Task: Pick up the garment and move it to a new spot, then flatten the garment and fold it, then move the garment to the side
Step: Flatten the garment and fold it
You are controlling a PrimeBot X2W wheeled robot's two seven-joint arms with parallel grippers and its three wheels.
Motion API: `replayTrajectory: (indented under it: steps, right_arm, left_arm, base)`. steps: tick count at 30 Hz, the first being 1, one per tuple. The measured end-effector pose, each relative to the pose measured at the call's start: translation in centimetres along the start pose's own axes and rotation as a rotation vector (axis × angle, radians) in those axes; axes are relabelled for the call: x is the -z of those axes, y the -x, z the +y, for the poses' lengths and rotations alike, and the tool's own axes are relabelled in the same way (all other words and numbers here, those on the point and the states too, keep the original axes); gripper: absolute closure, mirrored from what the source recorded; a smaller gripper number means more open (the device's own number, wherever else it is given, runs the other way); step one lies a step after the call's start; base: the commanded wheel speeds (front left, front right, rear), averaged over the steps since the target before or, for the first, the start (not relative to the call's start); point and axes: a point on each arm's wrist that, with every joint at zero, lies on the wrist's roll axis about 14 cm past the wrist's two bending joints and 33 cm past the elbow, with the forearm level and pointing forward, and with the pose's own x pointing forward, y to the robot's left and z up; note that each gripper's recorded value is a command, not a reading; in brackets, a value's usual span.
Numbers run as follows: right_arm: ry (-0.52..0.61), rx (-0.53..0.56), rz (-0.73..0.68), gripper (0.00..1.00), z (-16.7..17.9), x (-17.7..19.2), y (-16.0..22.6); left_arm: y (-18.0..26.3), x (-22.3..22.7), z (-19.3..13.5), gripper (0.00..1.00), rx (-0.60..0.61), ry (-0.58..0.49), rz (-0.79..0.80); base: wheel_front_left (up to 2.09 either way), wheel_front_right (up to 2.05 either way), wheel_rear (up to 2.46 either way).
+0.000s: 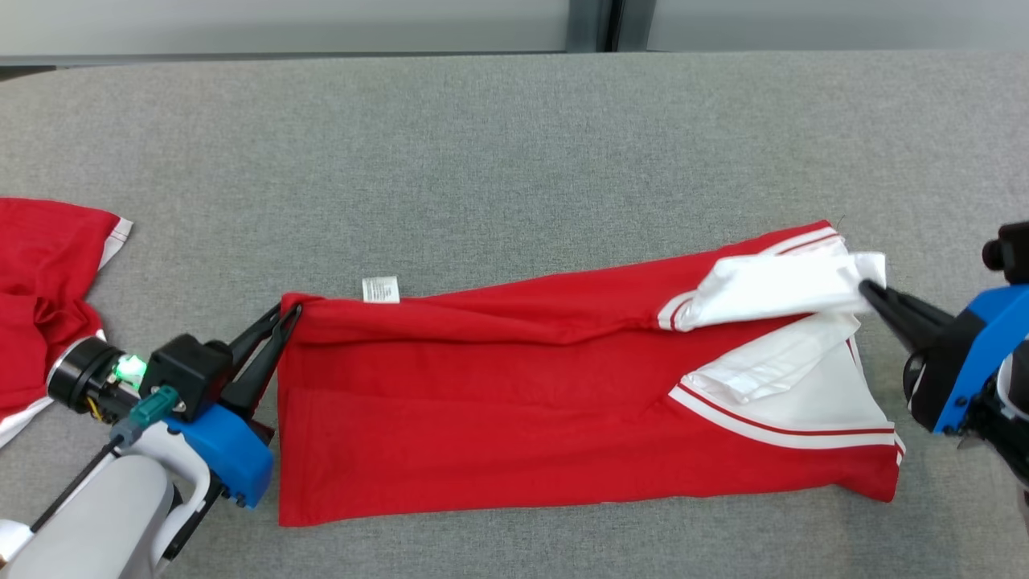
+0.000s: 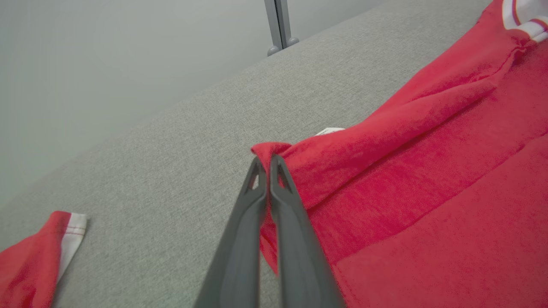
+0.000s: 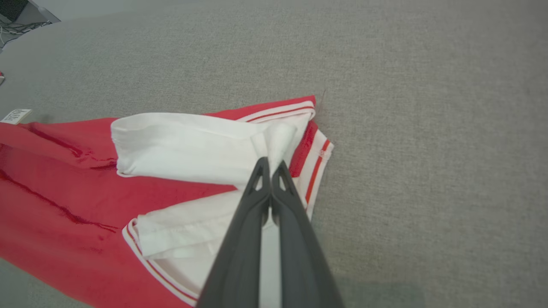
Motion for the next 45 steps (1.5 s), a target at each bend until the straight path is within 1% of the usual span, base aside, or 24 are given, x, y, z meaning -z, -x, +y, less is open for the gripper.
replayTrajectory:
  steps: [4, 5, 6, 7, 8, 9, 10, 12, 14, 17, 18, 20, 25, 28, 32, 36, 38, 41, 45]
  right_arm:
    - [-0.016, 0.003, 0.012, 1.00, 0.2, 1.1, 1.0]
    - [-0.017, 0.006, 0.013, 1.00, 0.2, 1.2, 1.3]
    - [-0.019, 0.008, 0.011, 1.00, 0.2, 1.4, 1.5]
    - [-0.021, 0.009, 0.018, 0.90, 0.3, 1.7, 1.7]
    - [-0.024, 0.008, 0.030, 0.78, 0.4, 2.2, 1.9]
    - [-0.033, 0.008, 0.053, 0.34, 0.4, 2.9, 2.2]
    - [-0.041, 0.010, 0.071, 0.00, 0.4, 3.6, 2.5]
    - [-0.049, 0.025, 0.102, 0.00, 0.1, 4.8, 3.1]
    - [-0.048, 0.030, 0.102, 0.00, 0.3, 5.1, 3.8]
    - [-0.014, 0.049, 0.093, 0.00, 0.3, 5.3, 4.7]
    - [-0.021, 0.046, 0.088, 0.00, 0.5, 5.4, 4.9]
    - [-0.024, 0.052, 0.053, 0.00, 0.7, 5.0, 5.3]
    - [-0.050, 0.080, 0.004, 0.00, 0.6, 4.3, 5.8]
    - [-0.046, 0.115, -0.071, 0.00, 0.2, 2.9, 5.9]
    - [-0.051, 0.135, -0.147, 0.00, 0.4, 1.4, 5.2]
    - [-0.058, 0.134, -0.181, 0.00, 0.9, 1.0, 3.9]
    - [-0.066, 0.144, -0.160, 0.00, 0.7, 1.7, 3.0]
    - [-0.085, 0.167, -0.084, 0.00, 0.1, 3.9, 1.7]
    - [-0.074, 0.186, -0.009, 0.00, -0.3, 5.4, 0.2]
  left_arm:
    - [0.9, 1.2, 0.1, 1.00, -0.008, -0.033, 0.030]
    - [1.1, 1.4, 0.1, 0.77, -0.012, -0.041, 0.034]
    - [1.2, 1.5, 0.0, 0.48, -0.016, -0.041, 0.034]
    - [1.3, 1.7, -0.3, 0.00, -0.016, -0.039, 0.039]
    - [1.5, 1.9, -0.5, 0.00, -0.021, -0.035, 0.041]
    - [1.6, 2.0, -0.6, 0.00, -0.029, -0.027, 0.039]
    - [1.8, 2.1, -0.6, 0.00, -0.037, -0.023, 0.040]
    - [2.2, 2.3, -0.4, 0.00, -0.069, 0.005, 0.034]
    - [2.5, 2.0, -0.3, 0.00, -0.109, 0.046, 0.010]
    - [3.1, 1.2, 0.9, 0.00, -0.209, 0.139, -0.047]
    - [3.3, 0.8, 1.2, 0.00, -0.235, 0.168, -0.068]
    - [3.5, -0.2, 1.8, 0.00, -0.290, 0.236, -0.118]
    - [4.7, -3.2, 3.0, 0.00, -0.406, 0.362, -0.257]
    - [5.7, -4.0, 3.7, 0.00, -0.458, 0.395, -0.306]
    - [6.1, -4.1, 3.3, 0.00, -0.468, 0.403, -0.319]
    - [6.2, -3.6, 3.0, 0.00, -0.463, 0.399, -0.307]
    - [6.2, -3.3, 2.9, 0.00, -0.459, 0.400, -0.300]
    - [6.2, -2.9, 2.7, 0.00, -0.454, 0.402, -0.291]
    - [6.2, -2.2, 2.7, 0.00, -0.452, 0.403, -0.271]
  base:
    - [0.00, 0.00, 0.00]
    - [0.00, 0.00, 0.00]
    - [0.00, 0.00, 0.00]
    - [0.00, 0.00, 0.00]
    - [0.00, 0.00, 0.00]
    - [0.00, 0.00, 0.00]
    - [0.00, 0.00, 0.00]
    - [0.00, 0.00, 0.00]
    - [0.00, 0.00, 0.00]
    - [0.00, 0.00, 0.00]
    - [0.00, 0.00, 0.00]
    - [0.00, 0.00, 0.00]
    - [0.00, 0.00, 0.00]
    - [0.00, 0.00, 0.00]
    - [0.00, 0.00, 0.00]
    - [0.00, 0.00, 0.00]
    - [0.00, 0.00, 0.00]
    - [0.00, 0.00, 0.00]
    - [0.00, 0.00, 0.00]
